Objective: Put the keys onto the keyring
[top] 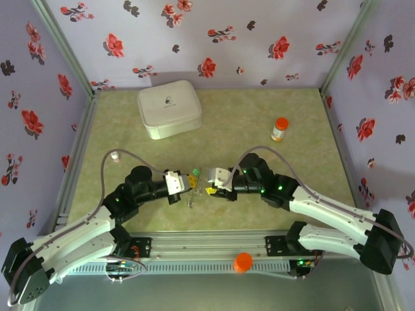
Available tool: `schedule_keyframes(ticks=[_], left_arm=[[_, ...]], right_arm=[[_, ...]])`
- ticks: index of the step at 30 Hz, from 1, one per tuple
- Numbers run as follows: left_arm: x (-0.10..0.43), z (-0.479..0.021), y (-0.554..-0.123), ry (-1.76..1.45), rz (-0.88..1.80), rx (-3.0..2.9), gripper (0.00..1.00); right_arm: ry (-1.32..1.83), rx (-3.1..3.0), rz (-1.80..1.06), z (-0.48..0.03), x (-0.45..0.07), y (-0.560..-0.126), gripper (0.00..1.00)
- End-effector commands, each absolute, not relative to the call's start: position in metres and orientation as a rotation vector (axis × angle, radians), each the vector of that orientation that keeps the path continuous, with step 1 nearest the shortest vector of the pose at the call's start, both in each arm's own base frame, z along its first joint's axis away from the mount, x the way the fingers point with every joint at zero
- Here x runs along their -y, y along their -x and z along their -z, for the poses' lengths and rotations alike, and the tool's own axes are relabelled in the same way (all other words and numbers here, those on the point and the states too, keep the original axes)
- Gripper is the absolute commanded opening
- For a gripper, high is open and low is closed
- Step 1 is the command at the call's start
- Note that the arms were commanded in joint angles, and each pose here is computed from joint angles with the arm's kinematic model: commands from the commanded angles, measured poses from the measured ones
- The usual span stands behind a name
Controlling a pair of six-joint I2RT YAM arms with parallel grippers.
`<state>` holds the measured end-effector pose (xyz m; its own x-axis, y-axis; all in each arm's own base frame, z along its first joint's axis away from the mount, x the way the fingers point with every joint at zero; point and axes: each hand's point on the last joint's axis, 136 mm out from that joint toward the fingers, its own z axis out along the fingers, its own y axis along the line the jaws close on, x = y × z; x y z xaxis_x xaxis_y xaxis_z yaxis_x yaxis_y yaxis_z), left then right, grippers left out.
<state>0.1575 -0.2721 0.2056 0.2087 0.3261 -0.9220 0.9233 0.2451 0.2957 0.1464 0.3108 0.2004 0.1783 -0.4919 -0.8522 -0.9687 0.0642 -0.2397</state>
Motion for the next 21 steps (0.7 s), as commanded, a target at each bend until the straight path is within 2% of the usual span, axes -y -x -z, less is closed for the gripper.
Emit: schedule_keyframes(ticks=[1,5,13,21], left_arm=[[0.276,-0.218,-0.159,-1.345,0.568,-1.282,0.0],[0.279,-0.216,-0.157,-1.376,0.55,-1.275,0.0],[0.282,-0.217,-0.154,-1.399,0.547,-1.257,0.0],[0.284,-0.217,-0.151,-1.412,0.554,-1.251,0.0]], right_arm=[[1.558,-1.401,-0.621,-0.208,-0.319,-0.152,0.28],[1.553,-1.386,-0.617,-0.21,-0.324,-0.153,0.24],[1.562,-1.379,-0.611,-0.206,-0.327,-0.15,0.25],[1.562,-1.366,-0.625,-0.206,-0.331,-0.149,0.12]])
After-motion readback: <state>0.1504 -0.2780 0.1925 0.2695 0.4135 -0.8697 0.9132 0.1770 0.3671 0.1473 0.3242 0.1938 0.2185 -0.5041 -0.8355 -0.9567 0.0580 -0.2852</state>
